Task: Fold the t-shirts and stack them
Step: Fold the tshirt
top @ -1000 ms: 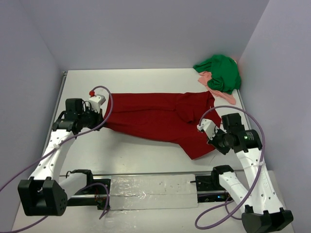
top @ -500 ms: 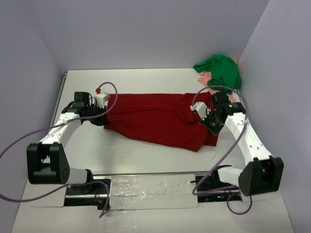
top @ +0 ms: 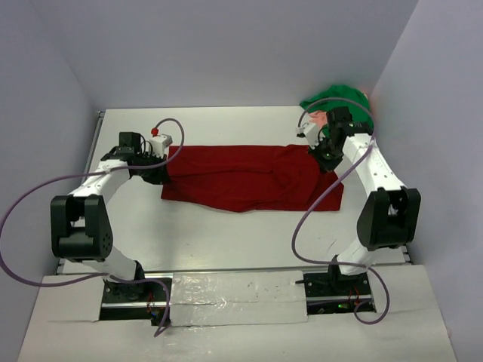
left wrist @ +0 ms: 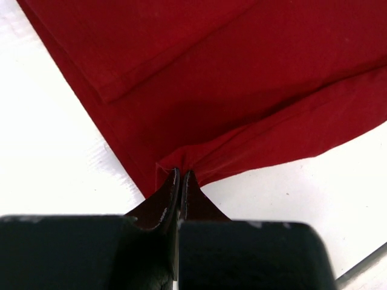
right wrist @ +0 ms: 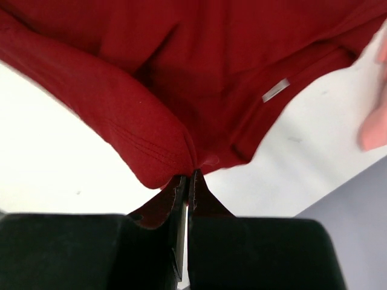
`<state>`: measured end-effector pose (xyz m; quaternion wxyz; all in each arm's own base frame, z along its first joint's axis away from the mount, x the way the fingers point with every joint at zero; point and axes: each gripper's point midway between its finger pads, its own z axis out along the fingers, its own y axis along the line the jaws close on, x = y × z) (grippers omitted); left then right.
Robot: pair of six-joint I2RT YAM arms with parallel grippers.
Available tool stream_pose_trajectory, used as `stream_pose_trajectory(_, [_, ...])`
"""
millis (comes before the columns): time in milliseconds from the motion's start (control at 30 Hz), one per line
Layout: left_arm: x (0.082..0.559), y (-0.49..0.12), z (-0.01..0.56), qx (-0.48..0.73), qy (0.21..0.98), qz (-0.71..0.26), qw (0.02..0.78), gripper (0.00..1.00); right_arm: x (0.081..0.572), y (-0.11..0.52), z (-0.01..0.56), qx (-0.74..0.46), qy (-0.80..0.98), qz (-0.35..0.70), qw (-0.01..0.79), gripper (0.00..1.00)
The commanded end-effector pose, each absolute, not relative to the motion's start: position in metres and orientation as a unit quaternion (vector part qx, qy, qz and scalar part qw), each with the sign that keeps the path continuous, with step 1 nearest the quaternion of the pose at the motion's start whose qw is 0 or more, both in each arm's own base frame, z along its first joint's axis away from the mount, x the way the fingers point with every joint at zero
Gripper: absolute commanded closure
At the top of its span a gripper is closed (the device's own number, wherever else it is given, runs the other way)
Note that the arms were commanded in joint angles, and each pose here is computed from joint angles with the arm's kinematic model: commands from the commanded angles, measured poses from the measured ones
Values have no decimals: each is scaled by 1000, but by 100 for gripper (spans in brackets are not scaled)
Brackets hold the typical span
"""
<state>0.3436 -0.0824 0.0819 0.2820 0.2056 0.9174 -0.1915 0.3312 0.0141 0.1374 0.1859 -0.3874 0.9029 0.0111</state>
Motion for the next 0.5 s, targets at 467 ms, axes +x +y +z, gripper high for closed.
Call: stream_pose_trajectory(467, [387,-61,99,201,903,-178,335,100,428,3,175,-355,902,-11,246,100])
